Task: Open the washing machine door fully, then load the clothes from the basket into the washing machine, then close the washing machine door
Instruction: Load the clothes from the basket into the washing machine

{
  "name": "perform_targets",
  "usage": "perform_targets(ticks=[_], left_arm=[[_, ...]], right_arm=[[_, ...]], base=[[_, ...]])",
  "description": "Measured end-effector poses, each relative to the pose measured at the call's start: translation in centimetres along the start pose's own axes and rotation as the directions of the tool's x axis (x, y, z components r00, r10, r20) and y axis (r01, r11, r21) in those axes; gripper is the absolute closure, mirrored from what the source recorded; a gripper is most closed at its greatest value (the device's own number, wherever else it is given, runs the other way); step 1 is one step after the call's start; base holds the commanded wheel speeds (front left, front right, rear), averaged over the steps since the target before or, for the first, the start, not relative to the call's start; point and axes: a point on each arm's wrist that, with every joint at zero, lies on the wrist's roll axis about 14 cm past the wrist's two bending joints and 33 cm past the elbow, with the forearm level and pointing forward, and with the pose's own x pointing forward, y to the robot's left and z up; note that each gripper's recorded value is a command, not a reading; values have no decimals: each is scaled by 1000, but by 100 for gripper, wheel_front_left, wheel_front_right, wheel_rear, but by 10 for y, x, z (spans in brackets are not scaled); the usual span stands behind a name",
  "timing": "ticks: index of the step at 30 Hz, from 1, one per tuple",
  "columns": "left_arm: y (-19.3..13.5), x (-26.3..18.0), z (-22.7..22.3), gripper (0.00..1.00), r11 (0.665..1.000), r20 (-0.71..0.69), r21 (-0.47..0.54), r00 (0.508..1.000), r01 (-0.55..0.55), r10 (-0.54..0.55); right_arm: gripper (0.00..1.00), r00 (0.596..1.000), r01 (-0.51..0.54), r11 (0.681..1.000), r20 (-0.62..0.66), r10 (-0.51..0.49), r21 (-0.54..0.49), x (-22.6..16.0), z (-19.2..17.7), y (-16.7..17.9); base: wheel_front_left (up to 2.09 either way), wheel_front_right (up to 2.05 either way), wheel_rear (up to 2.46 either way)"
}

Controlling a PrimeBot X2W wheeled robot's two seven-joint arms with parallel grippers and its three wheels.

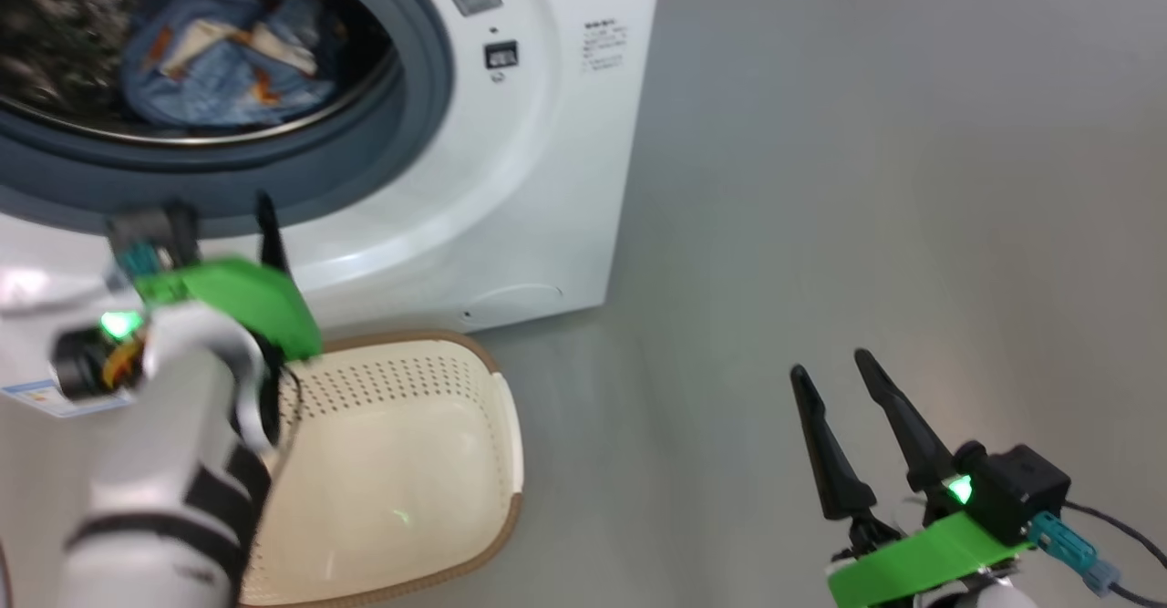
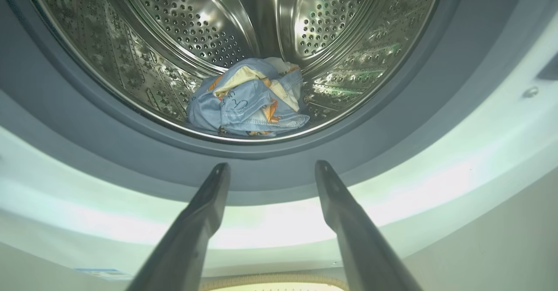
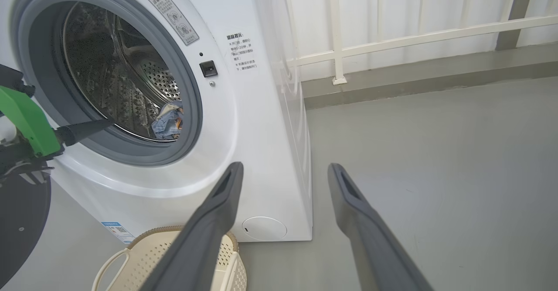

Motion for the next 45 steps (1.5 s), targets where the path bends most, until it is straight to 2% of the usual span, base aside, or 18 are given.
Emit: perform_targets(ticks=[8,18,25,35,45], left_arm=[[3,-62,-21,0,996,19,-85,1000,-11,13],[5,-131,-27,0,989,77,-145,996,-26,38],[28,-182,-38,0,984,96,-151,989,-96,111],[55,-222,-31,0,971,151,-146,966,-188,209],[54,-239,-45,0,973,126,-137,970,-188,205]], right_arm=[[0,998,-43,999,36,43,-5,-8,13,11],[0,994,-93,996,58,94,-17,-20,22,22],[0,991,-118,993,60,120,-25,-28,24,28],[0,988,-135,990,64,137,-36,-34,26,31],[0,990,-125,991,60,128,-38,-39,25,27]], base=[[0,0,0],[0,0,0],[0,0,0],[0,0,0],[0,0,0]])
